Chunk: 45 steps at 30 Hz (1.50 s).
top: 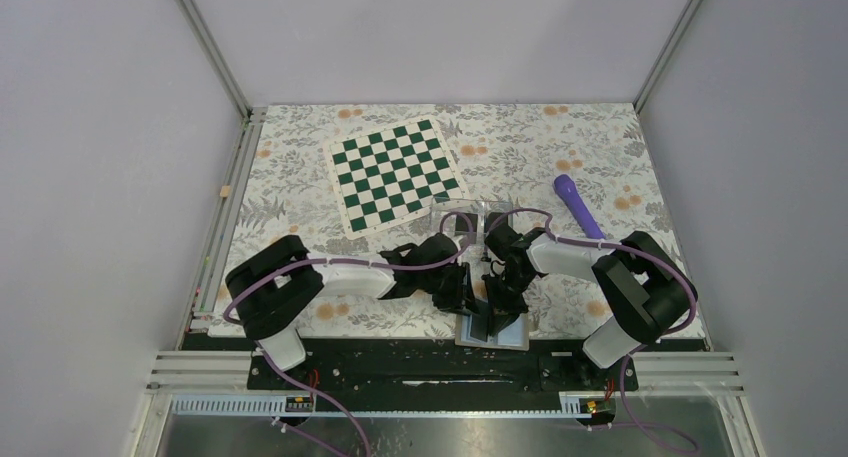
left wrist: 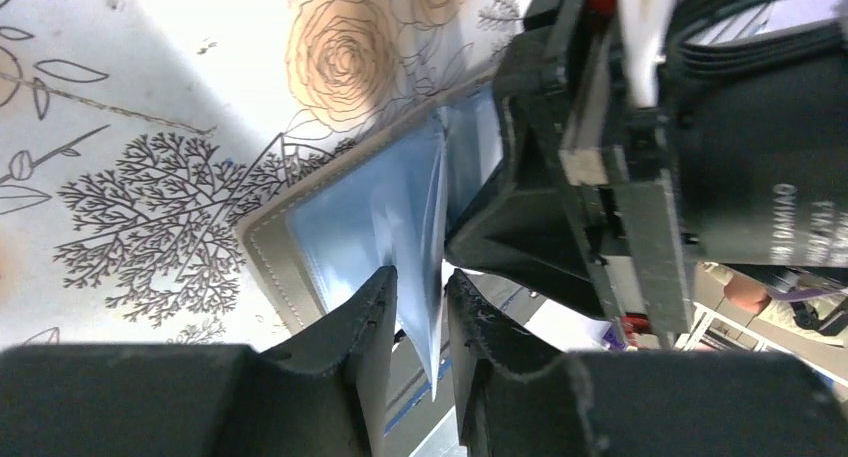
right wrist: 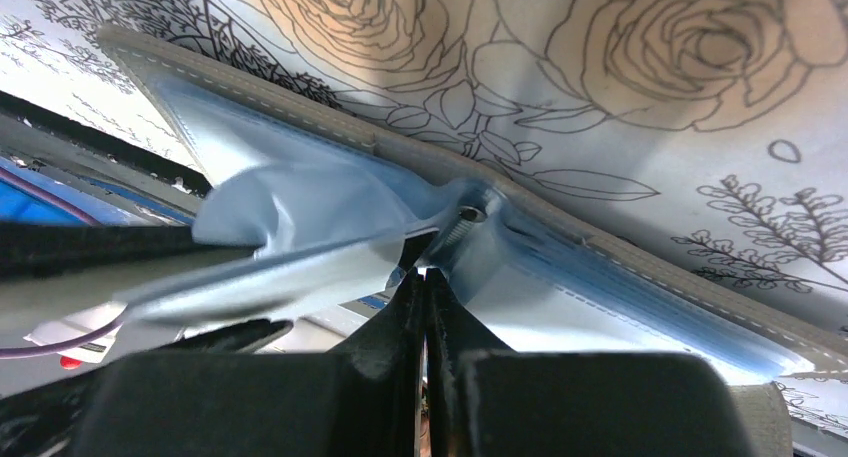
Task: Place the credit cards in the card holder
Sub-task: Turn over the card slot in the card holder.
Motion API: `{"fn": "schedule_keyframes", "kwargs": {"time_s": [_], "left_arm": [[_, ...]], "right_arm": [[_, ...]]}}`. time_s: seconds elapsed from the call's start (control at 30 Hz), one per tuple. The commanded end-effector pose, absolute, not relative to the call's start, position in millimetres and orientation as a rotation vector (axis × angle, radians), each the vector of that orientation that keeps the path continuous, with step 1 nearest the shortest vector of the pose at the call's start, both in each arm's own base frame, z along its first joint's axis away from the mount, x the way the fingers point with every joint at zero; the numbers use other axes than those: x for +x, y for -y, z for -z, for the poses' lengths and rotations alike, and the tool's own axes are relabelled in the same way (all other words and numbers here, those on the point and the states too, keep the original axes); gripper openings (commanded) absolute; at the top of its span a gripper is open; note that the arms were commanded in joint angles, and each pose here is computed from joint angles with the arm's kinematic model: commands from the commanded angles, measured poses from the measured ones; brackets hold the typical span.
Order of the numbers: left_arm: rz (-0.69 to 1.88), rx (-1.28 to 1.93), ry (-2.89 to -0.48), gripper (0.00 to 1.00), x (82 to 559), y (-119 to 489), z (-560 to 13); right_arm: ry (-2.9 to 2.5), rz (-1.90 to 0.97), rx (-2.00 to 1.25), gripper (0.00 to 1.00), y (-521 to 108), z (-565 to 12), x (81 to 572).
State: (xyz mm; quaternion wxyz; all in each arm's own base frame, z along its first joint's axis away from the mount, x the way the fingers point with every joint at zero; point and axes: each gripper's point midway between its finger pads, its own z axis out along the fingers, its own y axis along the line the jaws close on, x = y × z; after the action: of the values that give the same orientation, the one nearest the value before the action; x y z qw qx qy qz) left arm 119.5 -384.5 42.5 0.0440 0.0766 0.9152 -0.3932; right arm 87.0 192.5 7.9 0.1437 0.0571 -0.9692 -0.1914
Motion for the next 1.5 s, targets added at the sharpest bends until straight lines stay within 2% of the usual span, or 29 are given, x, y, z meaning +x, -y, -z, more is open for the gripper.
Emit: {"fn": "schedule_keyframes", "kwargs": {"time_s": [0.0,0.13,0.23,0.33,0.47,0.67,0.93,1.13,1.27,1.3,1.43,1.47], "left_arm": [[1.359,0.28,-2.667,0.23,121,401,-82],[1.336,0.299,-2.695,0.18,120,402,-78],[1.274,0.308,-2.74,0.06,119,400,-69],[1.219,0.317,-2.766,0.0,120,396,-63],[1.131,0.318,-2.794,0.0,123,389,-62],[0.766,0.328,-2.853,0.0,137,348,-62],[0.3,0.307,-2.856,0.0,153,285,-67],[0.196,0.355,-2.89,0.0,157,286,-66],[0.212,0.391,-2.913,0.0,158,302,-66],[0.229,0.394,-2.919,0.02,158,307,-67],[0.393,0.409,-2.923,0.34,157,335,-75],[0.46,0.413,-2.929,0.39,153,343,-76]], "right_arm": [[2.847,0.483,0.179,0.0,-184,2,90],[2.856,0.512,0.172,0.01,-187,-3,92],[2.88,0.552,0.163,0.02,-193,-11,97],[2.902,0.597,0.158,0.05,-198,-20,102],[2.936,0.586,0.162,0.08,-197,-30,108],[3.019,0.564,0.17,0.16,-193,-46,120],[3.084,0.555,0.144,0.17,-187,-57,133],[3.089,0.547,0.123,0.18,-183,-55,135],[3.093,0.551,0.098,0.18,-180,-56,136],[3.095,0.554,0.091,0.18,-179,-56,137],[3.097,0.554,0.07,0.18,-174,-55,137],[3.096,0.556,0.066,0.18,-173,-55,137]]}}
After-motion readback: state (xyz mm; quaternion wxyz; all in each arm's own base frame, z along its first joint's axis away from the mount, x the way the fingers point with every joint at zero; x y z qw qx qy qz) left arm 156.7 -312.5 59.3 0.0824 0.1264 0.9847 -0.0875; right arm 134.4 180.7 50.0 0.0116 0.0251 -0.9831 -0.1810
